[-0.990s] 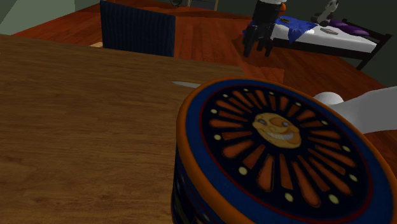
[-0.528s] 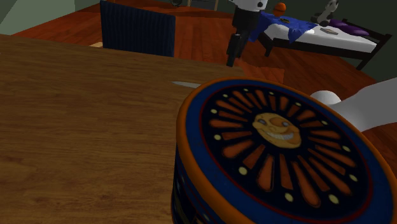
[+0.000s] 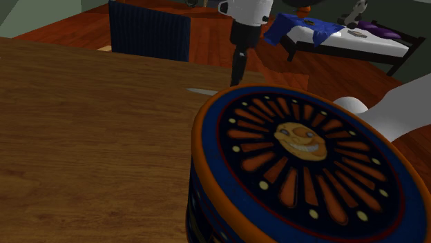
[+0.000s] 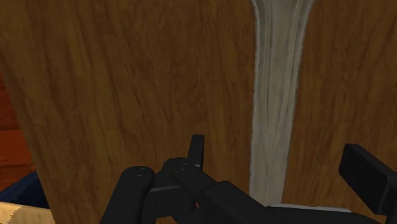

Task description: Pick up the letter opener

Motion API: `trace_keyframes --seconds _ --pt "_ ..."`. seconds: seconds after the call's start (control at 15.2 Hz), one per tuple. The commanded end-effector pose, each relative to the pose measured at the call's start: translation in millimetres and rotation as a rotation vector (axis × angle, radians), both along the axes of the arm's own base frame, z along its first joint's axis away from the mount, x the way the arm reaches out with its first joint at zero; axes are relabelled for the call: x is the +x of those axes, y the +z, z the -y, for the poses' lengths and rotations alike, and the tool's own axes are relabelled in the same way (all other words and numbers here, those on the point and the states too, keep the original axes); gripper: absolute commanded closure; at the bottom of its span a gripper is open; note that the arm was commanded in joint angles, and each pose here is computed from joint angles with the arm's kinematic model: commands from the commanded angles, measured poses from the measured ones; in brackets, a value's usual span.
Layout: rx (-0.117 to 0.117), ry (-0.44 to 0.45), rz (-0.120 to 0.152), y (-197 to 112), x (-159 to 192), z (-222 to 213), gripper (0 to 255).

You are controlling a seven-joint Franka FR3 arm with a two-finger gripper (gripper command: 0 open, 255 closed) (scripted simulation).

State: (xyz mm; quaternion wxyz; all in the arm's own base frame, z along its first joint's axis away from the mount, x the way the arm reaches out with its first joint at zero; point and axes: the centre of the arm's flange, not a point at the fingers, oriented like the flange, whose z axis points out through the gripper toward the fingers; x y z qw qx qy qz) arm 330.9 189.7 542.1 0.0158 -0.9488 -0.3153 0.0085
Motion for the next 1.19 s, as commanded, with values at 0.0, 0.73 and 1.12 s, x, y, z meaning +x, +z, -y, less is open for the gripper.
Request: trace_keyframes --seconds 0.0,0.73,1.12 --pt "0.007 0.043 -0.001 -5.1 -2.7 -11.5 0" --pt "0.007 0.043 -0.001 -39.4 -2.0 -11.2 255" --pt "0.007 0.044 -0.001 -37.8 -0.5 -10.9 255"
